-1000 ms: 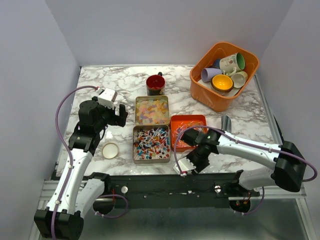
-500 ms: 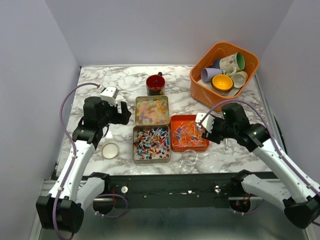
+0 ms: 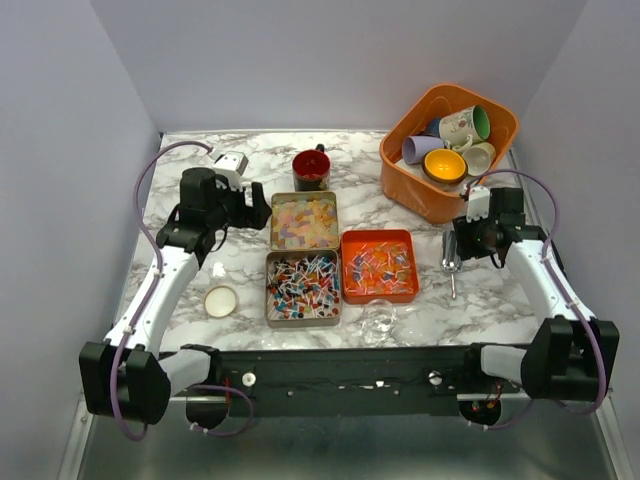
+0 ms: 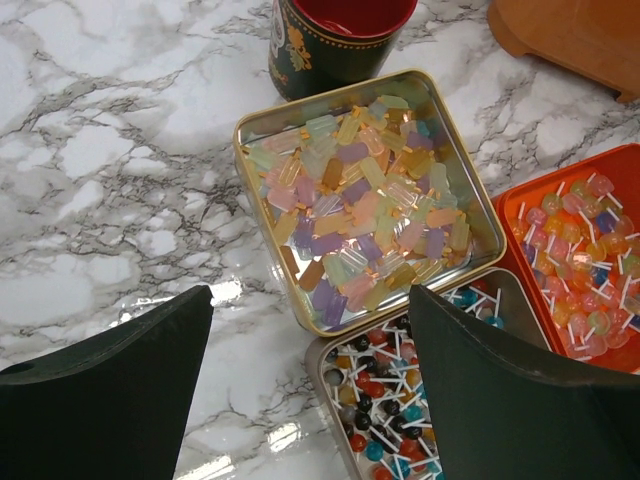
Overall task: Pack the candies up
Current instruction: Place the packing bottle at the center of the board, then pick up the spatula from the center of the board.
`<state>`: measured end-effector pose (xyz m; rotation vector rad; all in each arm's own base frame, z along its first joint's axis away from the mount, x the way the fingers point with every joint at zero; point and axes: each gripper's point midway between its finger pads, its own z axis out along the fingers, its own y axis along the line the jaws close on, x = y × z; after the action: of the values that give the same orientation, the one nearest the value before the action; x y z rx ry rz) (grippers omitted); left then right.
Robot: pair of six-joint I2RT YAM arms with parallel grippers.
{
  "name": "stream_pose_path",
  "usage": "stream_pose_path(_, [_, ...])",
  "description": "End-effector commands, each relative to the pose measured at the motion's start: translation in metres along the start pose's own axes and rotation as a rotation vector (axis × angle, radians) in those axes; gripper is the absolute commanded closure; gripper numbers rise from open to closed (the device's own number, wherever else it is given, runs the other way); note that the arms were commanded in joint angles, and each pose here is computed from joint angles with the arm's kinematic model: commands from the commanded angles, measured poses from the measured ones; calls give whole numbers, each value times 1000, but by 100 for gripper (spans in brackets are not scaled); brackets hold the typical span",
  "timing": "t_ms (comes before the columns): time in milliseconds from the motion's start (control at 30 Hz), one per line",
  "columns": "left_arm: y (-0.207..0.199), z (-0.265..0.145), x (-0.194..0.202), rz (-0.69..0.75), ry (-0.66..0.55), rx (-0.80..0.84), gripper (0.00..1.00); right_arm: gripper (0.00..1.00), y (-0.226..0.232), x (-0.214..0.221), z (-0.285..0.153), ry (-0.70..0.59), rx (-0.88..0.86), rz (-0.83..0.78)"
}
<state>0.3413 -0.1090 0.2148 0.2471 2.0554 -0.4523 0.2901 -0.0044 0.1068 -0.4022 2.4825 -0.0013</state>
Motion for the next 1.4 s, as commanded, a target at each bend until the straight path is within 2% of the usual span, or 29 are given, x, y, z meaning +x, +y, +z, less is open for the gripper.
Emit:
stream_pose_path(0, [-3, 7, -10, 32, -6, 12, 10, 44, -13, -11, 13, -28, 15, 50])
stream_pose_path(300, [2, 14, 0, 51, 41, 6, 10, 51, -21, -9, 46, 7, 15, 13])
stream_pose_path(433, [-12, 13, 8, 68, 68, 95, 12, 58, -22, -7, 57, 17, 3, -16])
stream_pose_path(667, [-9, 11, 13, 70, 75, 80, 12, 76, -15, -3, 69, 13, -47, -63])
stream_pose_path(833, [-8, 9, 12, 84, 62, 75, 12, 78, -4, 13, 73, -4, -84, -103])
stream_pose_path(900, [-9, 8, 11, 86, 57, 78, 12, 87, 2, 13, 72, -30, -107, -116])
stream_pose_path(1000, [-10, 6, 9, 90, 54, 78, 12, 97, 0, 6, 60, -50, -94, -125])
stream_pose_path(1133, [-15, 4, 4, 88, 36, 99, 12, 99, 12, 2, 27, -82, -143, -192])
stream_pose_path(1167, [-17, 4, 2, 84, 24, 110, 12, 99, 21, -8, 10, -145, -175, -218])
stream_pose_path(1200, [-20, 3, 2, 78, 19, 121, 12, 99, 31, -3, 1, -141, -224, -231])
stream_pose_path(1333, [-49, -2, 9, 51, 23, 269, 12, 99, 64, -26, -39, -244, -338, -317])
stream_pose_path(1367, [-65, -7, 10, 45, 22, 353, 12, 99, 80, -32, -46, -260, -377, -360])
